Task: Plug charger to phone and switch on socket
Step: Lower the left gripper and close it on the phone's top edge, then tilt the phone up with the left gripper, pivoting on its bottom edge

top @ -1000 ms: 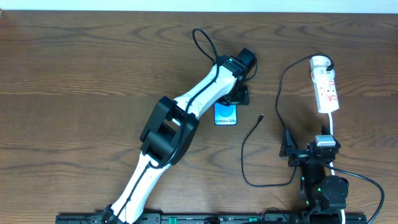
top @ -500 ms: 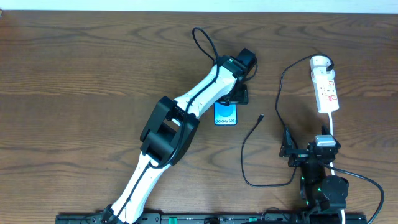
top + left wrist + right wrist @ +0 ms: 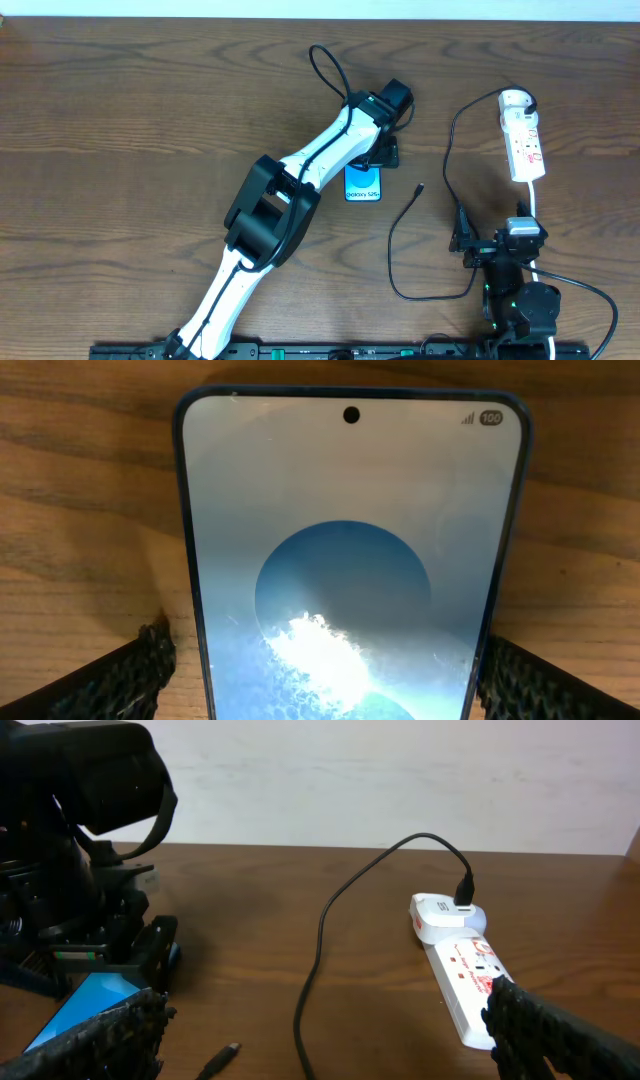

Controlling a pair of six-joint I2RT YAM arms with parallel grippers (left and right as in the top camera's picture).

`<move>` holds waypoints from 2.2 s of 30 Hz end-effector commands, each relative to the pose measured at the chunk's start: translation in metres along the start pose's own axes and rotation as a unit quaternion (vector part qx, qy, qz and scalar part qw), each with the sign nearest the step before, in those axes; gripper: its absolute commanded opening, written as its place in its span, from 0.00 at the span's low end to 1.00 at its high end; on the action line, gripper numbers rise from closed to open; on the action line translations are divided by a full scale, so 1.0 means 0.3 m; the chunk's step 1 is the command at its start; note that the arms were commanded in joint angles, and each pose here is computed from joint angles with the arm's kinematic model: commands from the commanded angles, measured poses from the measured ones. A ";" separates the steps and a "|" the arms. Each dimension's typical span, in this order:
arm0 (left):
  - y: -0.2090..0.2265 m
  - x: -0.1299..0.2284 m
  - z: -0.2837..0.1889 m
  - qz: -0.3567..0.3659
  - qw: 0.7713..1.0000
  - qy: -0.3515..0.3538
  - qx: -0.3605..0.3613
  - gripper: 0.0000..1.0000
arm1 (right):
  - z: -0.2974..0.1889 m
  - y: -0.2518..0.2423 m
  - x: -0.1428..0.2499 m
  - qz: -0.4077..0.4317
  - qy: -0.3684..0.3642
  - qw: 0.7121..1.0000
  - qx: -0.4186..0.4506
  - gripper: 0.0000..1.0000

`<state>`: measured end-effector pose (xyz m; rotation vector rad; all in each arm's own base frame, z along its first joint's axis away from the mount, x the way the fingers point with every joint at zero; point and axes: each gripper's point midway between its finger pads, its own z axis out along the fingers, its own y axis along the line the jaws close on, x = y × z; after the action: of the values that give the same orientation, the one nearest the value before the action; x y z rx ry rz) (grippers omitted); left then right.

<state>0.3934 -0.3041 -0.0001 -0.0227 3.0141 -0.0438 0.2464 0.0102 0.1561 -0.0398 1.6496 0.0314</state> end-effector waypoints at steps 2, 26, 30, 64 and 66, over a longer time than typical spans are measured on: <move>0.043 0.054 0.088 0.022 0.999 0.032 -0.024 0.96 | -0.001 -0.002 0.001 0.005 0.000 1.000 0.002 0.99; 0.015 0.068 0.054 0.016 0.999 0.046 0.003 0.82 | -0.001 -0.002 0.001 0.005 0.000 1.000 0.002 0.99; 0.011 0.050 -0.001 0.014 0.999 0.035 0.012 0.81 | -0.001 -0.002 0.001 0.005 0.000 1.000 0.002 0.99; 0.174 0.028 -0.214 -0.050 0.993 0.090 0.061 0.76 | -0.001 -0.002 0.001 0.005 0.000 1.000 0.002 0.99; 0.187 0.040 -0.197 -0.044 0.994 0.087 0.041 0.77 | -0.001 -0.002 0.001 0.005 0.000 1.000 0.002 0.99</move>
<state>0.3729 -0.2578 0.0518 -0.1980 3.2258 -0.3363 0.2464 0.0102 0.1562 -0.0397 1.6492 0.0314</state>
